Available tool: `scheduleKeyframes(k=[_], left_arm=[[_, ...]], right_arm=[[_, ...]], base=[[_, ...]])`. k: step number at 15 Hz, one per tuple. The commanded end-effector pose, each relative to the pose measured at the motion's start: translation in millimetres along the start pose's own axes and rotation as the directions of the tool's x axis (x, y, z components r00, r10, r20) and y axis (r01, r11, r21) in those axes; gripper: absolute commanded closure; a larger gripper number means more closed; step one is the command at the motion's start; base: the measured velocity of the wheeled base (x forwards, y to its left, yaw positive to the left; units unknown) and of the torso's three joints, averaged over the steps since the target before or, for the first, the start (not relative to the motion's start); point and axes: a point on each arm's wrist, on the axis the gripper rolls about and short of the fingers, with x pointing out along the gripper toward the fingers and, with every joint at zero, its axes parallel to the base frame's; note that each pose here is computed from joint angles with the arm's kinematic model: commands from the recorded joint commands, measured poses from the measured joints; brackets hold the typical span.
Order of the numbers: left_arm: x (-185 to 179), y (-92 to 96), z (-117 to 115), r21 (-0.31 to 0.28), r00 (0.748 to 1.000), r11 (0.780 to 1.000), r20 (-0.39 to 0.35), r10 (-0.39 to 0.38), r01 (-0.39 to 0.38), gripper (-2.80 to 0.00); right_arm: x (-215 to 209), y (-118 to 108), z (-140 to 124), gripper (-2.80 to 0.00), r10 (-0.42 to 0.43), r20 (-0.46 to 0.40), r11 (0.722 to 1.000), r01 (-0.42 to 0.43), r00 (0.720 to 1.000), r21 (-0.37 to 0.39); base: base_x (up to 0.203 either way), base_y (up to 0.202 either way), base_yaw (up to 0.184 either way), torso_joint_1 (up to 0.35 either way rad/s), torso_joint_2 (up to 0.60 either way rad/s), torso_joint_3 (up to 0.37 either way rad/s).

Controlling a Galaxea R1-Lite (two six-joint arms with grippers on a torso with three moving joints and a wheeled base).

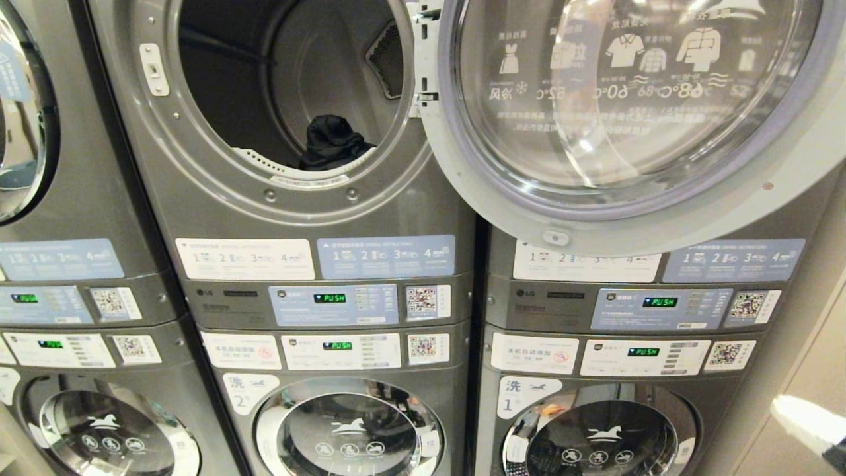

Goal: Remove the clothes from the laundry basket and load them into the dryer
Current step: Open the dryer, then take the clothes out of the basket

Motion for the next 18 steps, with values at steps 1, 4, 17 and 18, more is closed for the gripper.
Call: scheduleKeyframes(k=[1,4,17,18], left_arm=[[-2.9,-0.3,-1.8,0.014,0.999,0.999,0.031,-0.033,0.032,0.0],[-3.9,-0.2,-3.5,0.018,0.999,1.0,0.047,-0.017,0.016,0.0],[-1.0,1.9,-25.6,0.069,0.947,0.987,0.301,0.115,-0.142,0.0],[-1.0,1.9,-25.5,0.073,0.947,0.987,0.301,0.115,-0.143,0.0]], right_arm=[[-18.7,9.2,-34.4,0.0,-0.017,-0.024,1.0,0.017,1.0,-0.006],[-39.6,15.6,-57.3,0.0,-0.017,-0.079,1.0,0.016,0.997,-0.01],[-68.2,23.2,-69.5,0.0,-0.309,-0.013,0.949,0.309,0.951,0.064],[-73.4,26.6,-72.6,0.0,-0.295,0.074,0.954,0.291,0.953,0.067]], base=[[0.0,0.0,0.0,0.0,0.0,0.0],[0.0,0.0,0.0,0.0,0.0,0.0],[0.0,0.0,0.0,0.0,0.0,0.0],[0.0,0.0,0.0,0.0,0.0,0.0]])
